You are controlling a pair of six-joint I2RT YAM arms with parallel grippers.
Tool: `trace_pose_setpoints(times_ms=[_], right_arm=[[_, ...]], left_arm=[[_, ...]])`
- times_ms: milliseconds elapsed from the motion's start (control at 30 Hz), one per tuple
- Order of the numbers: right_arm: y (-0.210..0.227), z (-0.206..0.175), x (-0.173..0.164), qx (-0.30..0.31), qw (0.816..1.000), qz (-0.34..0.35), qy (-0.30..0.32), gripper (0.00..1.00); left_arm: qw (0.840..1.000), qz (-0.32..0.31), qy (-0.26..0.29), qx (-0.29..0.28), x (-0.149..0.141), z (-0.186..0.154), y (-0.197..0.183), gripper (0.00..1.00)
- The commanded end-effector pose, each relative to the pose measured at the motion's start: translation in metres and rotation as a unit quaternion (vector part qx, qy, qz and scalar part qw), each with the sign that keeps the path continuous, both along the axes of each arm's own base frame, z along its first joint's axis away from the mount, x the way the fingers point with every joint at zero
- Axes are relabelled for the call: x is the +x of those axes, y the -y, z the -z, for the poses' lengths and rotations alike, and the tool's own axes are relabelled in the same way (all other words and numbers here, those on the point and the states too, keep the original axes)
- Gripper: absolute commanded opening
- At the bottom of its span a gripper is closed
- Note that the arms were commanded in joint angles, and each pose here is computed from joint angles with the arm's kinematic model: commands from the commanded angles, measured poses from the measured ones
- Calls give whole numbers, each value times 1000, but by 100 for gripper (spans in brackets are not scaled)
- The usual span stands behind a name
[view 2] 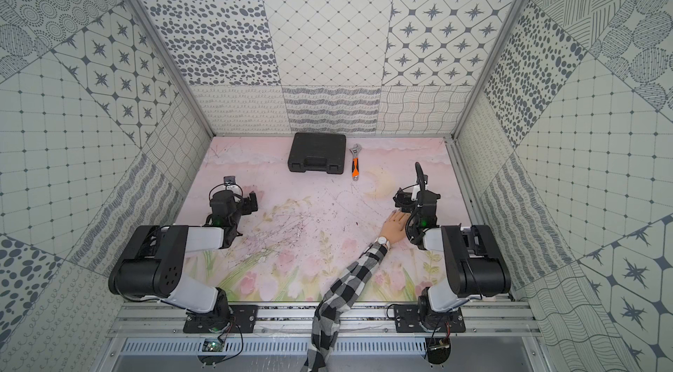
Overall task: Take off the watch
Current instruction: Adjust the hand at the center of the board.
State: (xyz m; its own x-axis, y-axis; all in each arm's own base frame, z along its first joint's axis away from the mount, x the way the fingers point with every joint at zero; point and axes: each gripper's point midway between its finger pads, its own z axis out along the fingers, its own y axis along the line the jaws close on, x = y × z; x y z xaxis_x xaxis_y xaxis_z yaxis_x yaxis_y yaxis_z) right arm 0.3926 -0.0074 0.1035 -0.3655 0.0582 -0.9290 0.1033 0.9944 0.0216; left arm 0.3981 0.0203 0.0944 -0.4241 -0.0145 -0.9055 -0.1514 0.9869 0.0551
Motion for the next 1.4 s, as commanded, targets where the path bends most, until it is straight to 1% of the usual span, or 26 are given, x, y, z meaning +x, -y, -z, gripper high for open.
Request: trace_pose_setpoints(times_ms=[0, 33, 67, 167, 200, 233, 333, 400, 500, 600, 700, 800, 933, 1033, 1167, 1367], right_arm=[[8, -50, -4, 30, 999, 33, 29, 98], [10, -56, -10, 52, 997, 47, 28, 98], [12, -61, -18, 87, 994, 68, 27, 98], [14, -64, -44, 181, 977, 112, 6, 98], [10, -63, -52, 214, 970, 114, -3, 98], [4, -64, -58, 234, 967, 101, -10, 98], [-20, -63, -80, 291, 953, 61, -56, 98], [-36, -57, -96, 327, 939, 42, -104, 98], [-53, -38, -121, 374, 910, 38, -175, 98], [-60, -24, -142, 407, 885, 54, -218, 97], [-62, -9, -155, 427, 869, 71, -240, 97], [-63, 7, -163, 434, 858, 85, -261, 96], [-69, 22, -166, 445, 846, 83, -282, 94], [-70, 26, -162, 449, 845, 81, -280, 93], [-73, 36, -156, 456, 841, 77, -281, 92], [-74, 47, -142, 461, 841, 71, -273, 91]], left_arm=[[998, -32, -42, -17, -4, -32, -5, 97], [997, -44, -61, -26, -8, -35, -5, 97], [994, -57, -78, -41, -12, -41, -5, 97], [982, -85, -137, -101, -30, -47, 6, 95], [977, -93, -153, -117, -38, -48, 11, 95], [974, -90, -162, -130, -44, -49, 18, 95], [971, -56, -175, -156, -61, -55, 50, 94], [969, -22, -183, -163, -72, -60, 76, 94], [963, 14, -213, -165, -91, -58, 106, 94], [957, 50, -229, -170, -105, -57, 133, 94], [953, 87, -236, -169, -113, -55, 159, 94], [950, 118, -246, -150, -121, -49, 182, 95], [945, 150, -259, -130, -125, -42, 208, 94], [942, 171, -264, -121, -125, -41, 226, 94], [935, 193, -269, -126, -123, -40, 245, 94], [932, 198, -278, -123, -121, -34, 256, 94]])
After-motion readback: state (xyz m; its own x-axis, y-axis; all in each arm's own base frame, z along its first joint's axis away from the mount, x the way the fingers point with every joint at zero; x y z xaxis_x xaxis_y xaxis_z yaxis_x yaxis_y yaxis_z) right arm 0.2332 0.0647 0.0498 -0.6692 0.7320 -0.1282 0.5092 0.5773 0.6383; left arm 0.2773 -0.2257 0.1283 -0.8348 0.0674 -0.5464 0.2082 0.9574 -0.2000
